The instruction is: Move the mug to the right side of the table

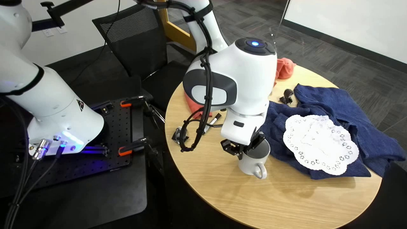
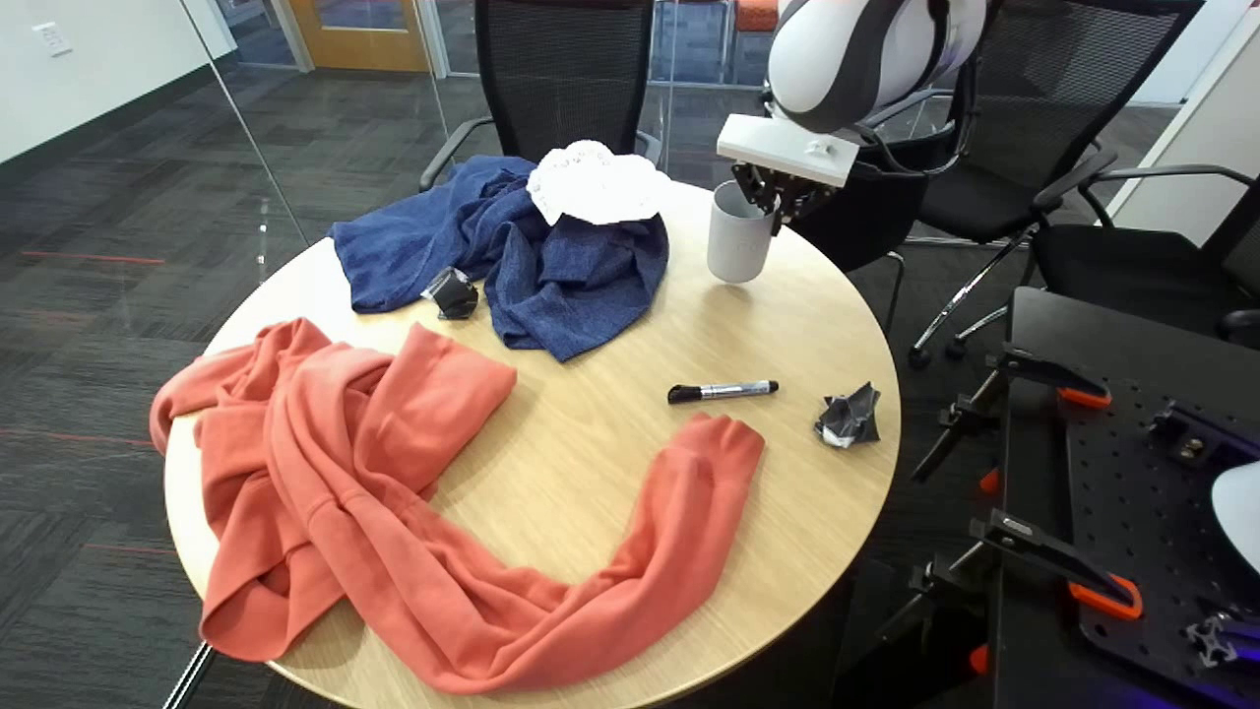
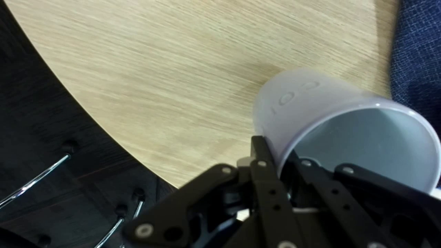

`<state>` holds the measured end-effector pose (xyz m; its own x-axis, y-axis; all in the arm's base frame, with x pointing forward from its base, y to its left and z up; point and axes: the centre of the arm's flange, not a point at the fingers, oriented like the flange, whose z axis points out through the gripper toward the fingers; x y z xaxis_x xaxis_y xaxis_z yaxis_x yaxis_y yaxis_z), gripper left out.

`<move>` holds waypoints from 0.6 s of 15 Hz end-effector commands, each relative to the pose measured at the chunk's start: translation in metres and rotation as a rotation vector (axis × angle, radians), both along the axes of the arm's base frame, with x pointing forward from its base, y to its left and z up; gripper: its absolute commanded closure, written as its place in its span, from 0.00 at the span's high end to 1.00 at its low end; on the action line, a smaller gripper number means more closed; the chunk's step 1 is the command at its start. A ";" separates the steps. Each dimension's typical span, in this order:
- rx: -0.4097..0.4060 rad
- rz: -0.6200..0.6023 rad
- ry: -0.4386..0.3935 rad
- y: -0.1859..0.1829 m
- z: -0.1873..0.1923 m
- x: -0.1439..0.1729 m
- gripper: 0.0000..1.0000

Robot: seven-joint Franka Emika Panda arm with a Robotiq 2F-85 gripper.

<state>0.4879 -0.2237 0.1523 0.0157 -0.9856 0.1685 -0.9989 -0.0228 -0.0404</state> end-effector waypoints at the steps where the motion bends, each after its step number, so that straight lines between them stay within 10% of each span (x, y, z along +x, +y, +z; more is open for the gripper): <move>1: 0.023 -0.038 -0.049 0.004 0.018 -0.006 0.03; 9: 0.039 -0.049 -0.042 0.003 0.020 -0.006 0.03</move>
<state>0.4875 -0.2246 0.1534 -0.0031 -0.9872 0.1592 -0.9988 -0.0047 -0.0491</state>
